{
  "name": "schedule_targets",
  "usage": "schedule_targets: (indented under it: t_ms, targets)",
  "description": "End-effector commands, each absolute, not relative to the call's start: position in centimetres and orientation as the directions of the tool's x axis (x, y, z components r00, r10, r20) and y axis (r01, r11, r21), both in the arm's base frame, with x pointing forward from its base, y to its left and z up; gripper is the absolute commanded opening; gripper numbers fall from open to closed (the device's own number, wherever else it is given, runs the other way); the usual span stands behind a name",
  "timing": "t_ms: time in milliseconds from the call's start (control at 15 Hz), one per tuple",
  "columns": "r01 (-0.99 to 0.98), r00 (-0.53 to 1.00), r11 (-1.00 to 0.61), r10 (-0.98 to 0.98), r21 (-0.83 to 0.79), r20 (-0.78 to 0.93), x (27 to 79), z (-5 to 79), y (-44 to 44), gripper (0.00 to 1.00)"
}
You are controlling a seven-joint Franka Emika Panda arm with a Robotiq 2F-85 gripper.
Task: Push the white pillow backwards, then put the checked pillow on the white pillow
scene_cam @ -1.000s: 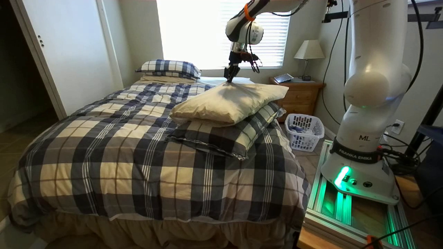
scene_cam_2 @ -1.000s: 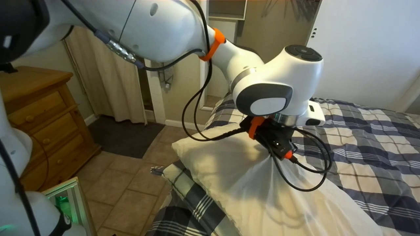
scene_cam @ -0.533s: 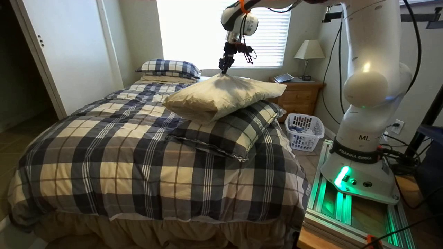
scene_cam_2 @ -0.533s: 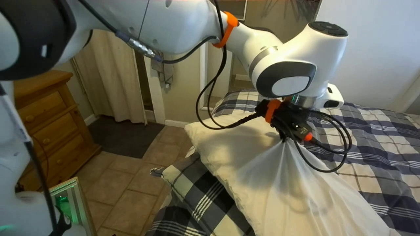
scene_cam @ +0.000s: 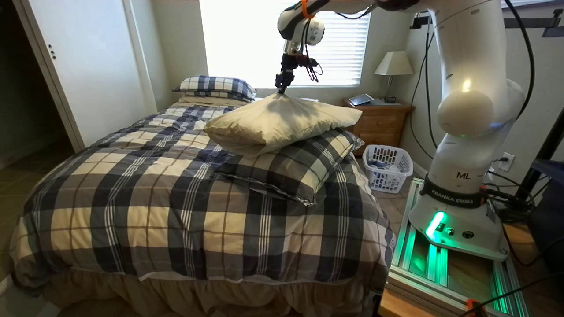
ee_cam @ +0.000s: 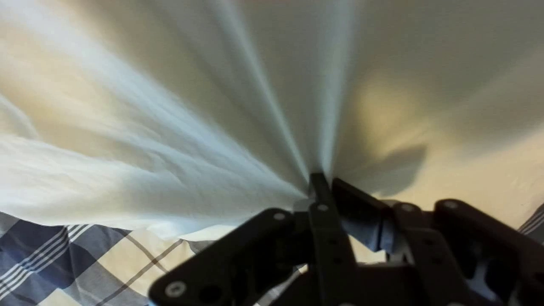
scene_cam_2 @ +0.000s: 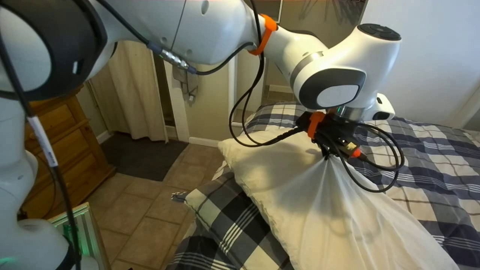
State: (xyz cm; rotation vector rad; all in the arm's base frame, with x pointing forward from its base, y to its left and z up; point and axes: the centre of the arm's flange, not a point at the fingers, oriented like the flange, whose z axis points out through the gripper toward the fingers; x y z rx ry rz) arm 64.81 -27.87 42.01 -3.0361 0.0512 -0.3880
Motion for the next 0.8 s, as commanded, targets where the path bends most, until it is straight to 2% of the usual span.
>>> schedule_targets:
  t_ms: [0, 733]
  targets:
    - [-0.046, 0.964, -0.998, -0.056, -0.045, 0.261, 66.0, 42.3, -29.5, 0.02]
    - [-0.002, 0.938, -0.996, 0.029, 0.089, 0.344, 71.9, 46.0, -32.5, 0.02]
